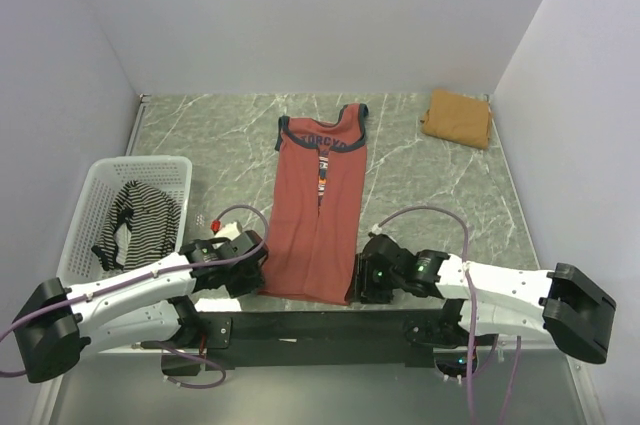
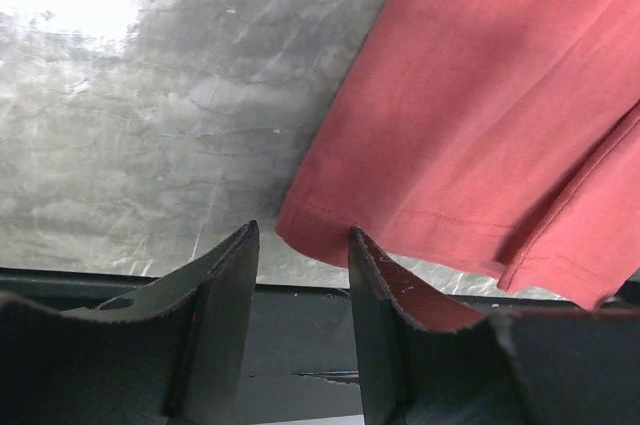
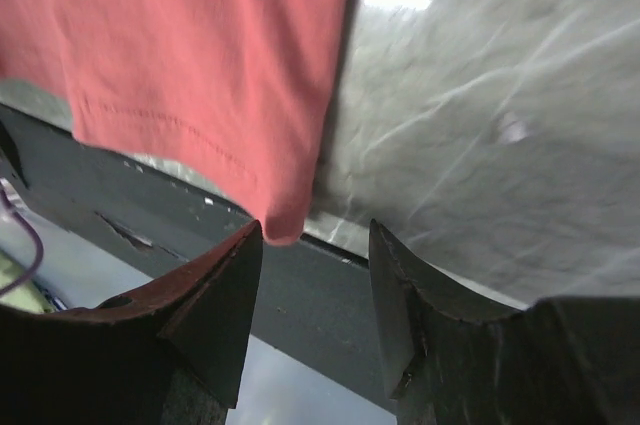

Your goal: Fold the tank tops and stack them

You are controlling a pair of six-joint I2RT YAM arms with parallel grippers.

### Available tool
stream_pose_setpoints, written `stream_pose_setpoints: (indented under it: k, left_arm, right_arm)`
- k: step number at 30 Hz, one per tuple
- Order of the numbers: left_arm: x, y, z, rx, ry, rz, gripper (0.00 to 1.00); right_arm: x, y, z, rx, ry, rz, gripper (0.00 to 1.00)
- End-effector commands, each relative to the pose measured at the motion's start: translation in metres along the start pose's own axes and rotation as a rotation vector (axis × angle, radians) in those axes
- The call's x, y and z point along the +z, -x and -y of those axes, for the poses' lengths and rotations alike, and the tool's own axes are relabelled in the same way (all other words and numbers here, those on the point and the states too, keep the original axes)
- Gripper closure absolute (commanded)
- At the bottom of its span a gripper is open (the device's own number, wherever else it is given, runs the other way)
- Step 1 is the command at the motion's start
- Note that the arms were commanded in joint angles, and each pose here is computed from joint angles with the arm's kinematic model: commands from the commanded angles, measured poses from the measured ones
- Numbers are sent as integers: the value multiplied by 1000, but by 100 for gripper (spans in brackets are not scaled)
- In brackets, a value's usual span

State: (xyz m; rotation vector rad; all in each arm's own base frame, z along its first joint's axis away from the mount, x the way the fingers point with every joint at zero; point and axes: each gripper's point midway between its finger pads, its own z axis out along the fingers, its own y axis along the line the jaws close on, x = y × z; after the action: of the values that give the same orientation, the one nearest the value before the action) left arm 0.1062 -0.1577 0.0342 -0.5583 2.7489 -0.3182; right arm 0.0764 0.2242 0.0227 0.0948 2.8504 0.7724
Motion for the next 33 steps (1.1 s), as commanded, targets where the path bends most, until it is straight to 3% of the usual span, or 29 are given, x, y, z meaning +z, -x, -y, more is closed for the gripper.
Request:
stream_pose_setpoints:
  k: [1,11,14,17,21,23,33]
  left_arm:
    - [3,-3,4,23,-25,-19,53]
    - [17,-7,-12,11,21,-11,60]
    - [20,-9,-13,13,15,-12,70]
    - [25,-10,-17,19,25,-11,80]
    - [27,-10,-19,39,26,-12,99]
    - [25,-12,-12,49,-7,-27,100]
    - [0,-44,3,111,-84,-86,99]
  right_arm:
    - [6,-7,-7,21,13,-2,46]
    - [18,-17,-4,14,-27,-10,49]
    - [22,-18,3,19,-45,-5,63]
    - [23,-19,12,18,-73,-1,70]
    - [21,-21,23,26,-91,6,93]
    - [16,-23,29,27,-103,10,100]
    - [-13,-25,33,8,-77,31,100]
